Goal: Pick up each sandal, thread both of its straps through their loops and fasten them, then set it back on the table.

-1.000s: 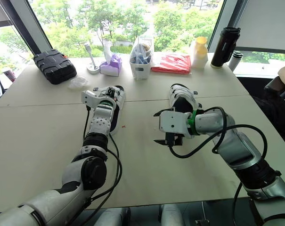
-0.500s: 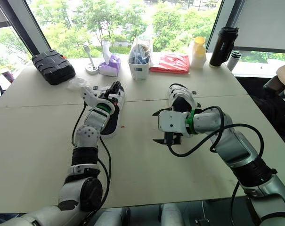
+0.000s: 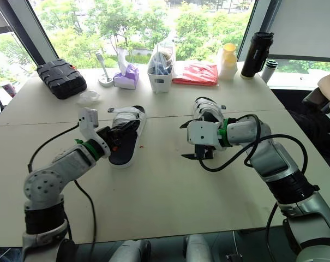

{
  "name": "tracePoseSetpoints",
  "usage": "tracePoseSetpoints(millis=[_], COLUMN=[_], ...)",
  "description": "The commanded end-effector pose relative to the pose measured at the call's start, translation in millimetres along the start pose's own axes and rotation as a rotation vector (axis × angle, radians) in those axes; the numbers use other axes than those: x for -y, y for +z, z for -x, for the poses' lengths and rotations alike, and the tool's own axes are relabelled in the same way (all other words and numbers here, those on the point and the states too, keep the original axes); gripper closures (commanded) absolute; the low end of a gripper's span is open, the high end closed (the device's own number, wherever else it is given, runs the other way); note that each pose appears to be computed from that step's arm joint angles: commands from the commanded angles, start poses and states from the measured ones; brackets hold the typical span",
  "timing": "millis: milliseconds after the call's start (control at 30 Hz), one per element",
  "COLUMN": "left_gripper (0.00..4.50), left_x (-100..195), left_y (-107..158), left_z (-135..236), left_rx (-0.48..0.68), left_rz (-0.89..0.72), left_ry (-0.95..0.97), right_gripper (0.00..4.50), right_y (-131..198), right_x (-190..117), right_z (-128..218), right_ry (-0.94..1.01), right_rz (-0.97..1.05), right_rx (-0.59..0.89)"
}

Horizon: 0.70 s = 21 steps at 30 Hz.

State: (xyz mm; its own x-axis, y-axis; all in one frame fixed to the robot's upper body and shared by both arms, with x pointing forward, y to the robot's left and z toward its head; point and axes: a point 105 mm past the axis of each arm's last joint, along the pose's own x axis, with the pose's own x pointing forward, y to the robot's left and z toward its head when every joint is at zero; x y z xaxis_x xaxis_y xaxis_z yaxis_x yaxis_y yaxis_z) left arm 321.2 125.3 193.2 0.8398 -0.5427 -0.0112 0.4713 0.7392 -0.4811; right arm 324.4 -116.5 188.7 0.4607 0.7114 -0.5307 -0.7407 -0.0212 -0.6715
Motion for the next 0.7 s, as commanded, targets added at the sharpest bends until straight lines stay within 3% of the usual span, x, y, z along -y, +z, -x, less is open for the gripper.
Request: tracePoseSetpoints(millis=[33,200,433,700], left_gripper=[0.07,0.07,0.07,0.07], left_x=[22,14,5,5], left_y=[14,36,26,28], left_z=[21,58,98,103], left_rx=[-0.02,-0.13,-0.336,-0.339], left_rz=[-0.122,-0.437,-0.502,-0.509], left_ry=[-0.134,-0.155,-0.193,-0.203], right_gripper=[0.0,0.0,0.0,0.0], right_y=[5,-11,-14,-14], right_x=[14,28,39,42], right_z=[10,23,37,41], right_ry=[-0.047,-0.09,-0.119,-0.12], right_rz=[0.017,-0.061,-0.14,-0.159], right_rx=[0.017,-0.006,0.02,0.024])
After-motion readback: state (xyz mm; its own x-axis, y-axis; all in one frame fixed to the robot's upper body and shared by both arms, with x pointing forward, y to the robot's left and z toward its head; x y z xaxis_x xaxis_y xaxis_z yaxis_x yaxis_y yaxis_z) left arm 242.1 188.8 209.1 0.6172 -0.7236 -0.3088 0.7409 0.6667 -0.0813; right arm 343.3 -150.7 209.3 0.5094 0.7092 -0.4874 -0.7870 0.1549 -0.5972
